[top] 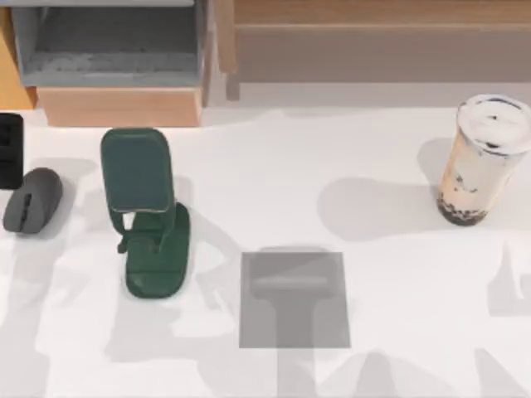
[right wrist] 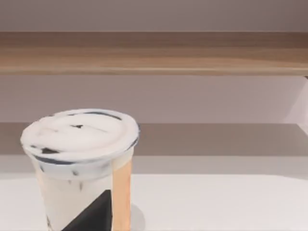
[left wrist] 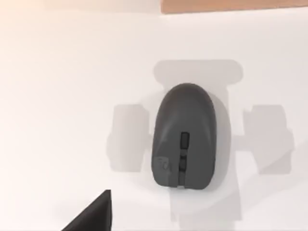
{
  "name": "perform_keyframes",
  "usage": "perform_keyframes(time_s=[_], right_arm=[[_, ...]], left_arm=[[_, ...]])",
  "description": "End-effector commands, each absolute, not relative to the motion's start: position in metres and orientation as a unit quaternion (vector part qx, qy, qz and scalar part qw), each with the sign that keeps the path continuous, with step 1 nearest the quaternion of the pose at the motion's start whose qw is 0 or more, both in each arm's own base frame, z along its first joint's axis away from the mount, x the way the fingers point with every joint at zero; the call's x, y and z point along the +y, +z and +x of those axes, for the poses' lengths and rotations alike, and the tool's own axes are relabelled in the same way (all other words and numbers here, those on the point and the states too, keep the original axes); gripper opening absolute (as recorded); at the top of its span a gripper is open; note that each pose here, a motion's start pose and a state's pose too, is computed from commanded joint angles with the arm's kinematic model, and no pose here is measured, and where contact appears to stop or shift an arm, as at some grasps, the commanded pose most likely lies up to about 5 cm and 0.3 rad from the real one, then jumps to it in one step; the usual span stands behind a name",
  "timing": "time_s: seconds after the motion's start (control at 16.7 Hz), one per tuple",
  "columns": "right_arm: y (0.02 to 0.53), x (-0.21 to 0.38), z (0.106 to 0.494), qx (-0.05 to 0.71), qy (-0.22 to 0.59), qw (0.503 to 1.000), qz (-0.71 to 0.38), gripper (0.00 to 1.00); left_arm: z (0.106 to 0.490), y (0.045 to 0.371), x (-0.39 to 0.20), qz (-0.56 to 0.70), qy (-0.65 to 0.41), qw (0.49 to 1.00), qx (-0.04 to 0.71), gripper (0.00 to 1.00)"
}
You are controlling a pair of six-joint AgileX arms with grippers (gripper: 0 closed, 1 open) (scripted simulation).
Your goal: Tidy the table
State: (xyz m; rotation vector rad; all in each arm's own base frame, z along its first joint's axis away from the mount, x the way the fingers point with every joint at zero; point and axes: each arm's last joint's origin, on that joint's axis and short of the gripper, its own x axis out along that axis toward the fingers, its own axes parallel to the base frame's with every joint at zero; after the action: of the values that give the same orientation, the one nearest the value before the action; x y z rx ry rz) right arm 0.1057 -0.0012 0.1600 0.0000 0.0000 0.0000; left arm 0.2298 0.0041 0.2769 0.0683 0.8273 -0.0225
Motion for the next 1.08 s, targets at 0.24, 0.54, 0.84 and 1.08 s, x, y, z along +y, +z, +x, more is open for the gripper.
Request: perform_keyframes(time_s=[0.24,0.54,0.84,1.08], right_arm=[[0.16,-0.001,0.106,0.0,0.0,1.0,0.0,1.0],[0.16,-0.001,0.106,0.0,0.0,1.0,0.0,1.0],[0.16,-0.001,0.106,0.0,0.0,1.0,0.0,1.0],[0.16,-0.001,0.106,0.0,0.0,1.0,0.0,1.0]], left_arm=[[0.272,0.277,0.006,0.037,-0.017,0.879,0.476,1.0],[0.328,0.261,0.009,0.041,-0.026,0.824,0.565,1.0],[0.384,0.226,0.012,0.043,-0.037,0.756,0.652,1.0],[0.411,0.199,0.014,0.043,-0.044,0.714,0.697,1.0]])
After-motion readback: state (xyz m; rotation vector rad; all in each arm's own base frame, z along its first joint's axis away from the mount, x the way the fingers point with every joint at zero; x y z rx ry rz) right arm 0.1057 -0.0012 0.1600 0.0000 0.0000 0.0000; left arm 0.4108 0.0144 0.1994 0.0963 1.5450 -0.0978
